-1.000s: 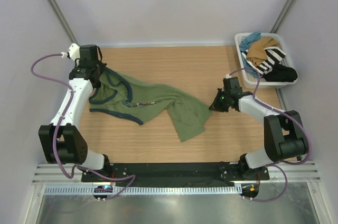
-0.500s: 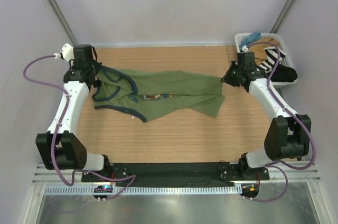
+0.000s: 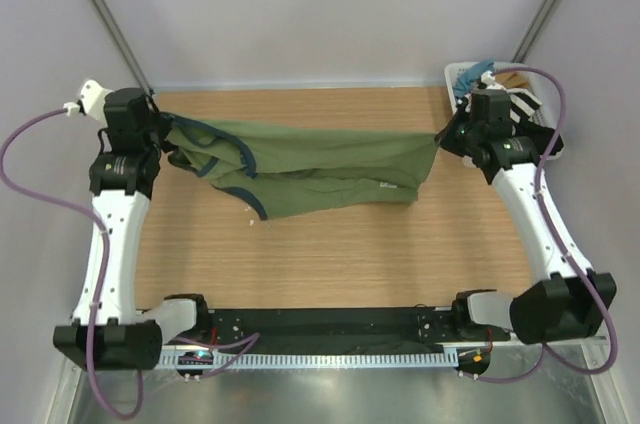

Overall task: Fold and stack the tank tops
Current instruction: Flatten the tank top out

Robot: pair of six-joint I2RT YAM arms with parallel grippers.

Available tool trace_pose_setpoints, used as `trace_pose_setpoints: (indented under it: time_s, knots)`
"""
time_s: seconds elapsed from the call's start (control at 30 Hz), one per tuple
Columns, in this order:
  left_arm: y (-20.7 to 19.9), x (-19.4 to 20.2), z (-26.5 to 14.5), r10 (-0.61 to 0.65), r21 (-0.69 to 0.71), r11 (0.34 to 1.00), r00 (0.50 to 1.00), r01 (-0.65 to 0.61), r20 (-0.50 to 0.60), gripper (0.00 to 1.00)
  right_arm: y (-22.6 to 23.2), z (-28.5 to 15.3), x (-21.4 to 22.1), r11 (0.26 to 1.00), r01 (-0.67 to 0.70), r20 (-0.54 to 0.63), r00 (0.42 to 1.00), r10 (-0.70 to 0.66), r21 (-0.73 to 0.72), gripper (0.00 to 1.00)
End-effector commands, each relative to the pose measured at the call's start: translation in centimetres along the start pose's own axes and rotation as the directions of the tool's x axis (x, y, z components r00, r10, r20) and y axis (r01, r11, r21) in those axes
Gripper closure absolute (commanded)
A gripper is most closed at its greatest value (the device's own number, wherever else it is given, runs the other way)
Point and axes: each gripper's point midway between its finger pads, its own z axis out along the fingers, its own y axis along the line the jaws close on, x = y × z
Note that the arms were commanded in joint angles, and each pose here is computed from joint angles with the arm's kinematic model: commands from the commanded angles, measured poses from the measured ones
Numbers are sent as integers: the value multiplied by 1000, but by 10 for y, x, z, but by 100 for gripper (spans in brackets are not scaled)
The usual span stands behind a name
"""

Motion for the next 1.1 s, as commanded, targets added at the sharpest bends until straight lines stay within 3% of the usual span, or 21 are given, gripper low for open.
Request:
trace_pose_setpoints:
  time_s: [0.0, 0.13, 0.37, 0.47, 0.57, 0.67, 0.83, 0.9, 1.07]
  knots:
    - [-8, -57, -57, -45, 81, 996, 987, 32, 154, 100, 22, -62, -53, 995, 47, 190, 981, -31, -84, 99]
    - [-5, -74, -106, -83, 160, 986, 979, 53, 187, 100, 40, -126, -70, 976, 95, 313, 949, -30, -194, 99]
    - [27, -103, -199, -179, 253, 962, 937, 103, 301, 100, 51, -212, -58, 927, 175, 433, 901, -15, -332, 99]
    - [34, -109, -223, -224, 290, 948, 921, 130, 319, 100, 45, -251, -59, 921, 200, 520, 854, 2, -333, 99]
    - [30, -103, -217, -223, 286, 948, 933, 140, 281, 100, 35, -270, -69, 938, 191, 580, 815, 12, -289, 99]
    - [21, -86, -184, -190, 242, 961, 958, 137, 215, 100, 33, -252, -75, 956, 163, 535, 845, -6, -246, 99]
    - [16, -54, -108, -174, 138, 979, 972, 153, 156, 100, 22, -144, -71, 992, 55, 340, 940, -13, -116, 99]
    - [21, -25, -61, -161, 67, 986, 980, 154, 113, 100, 24, -110, -72, 994, 34, 308, 951, -1, -104, 99]
    - [42, 56, 32, -188, -94, 978, 982, 185, -23, 100, 14, 22, -34, 998, -48, 82, 995, 52, -45, 99]
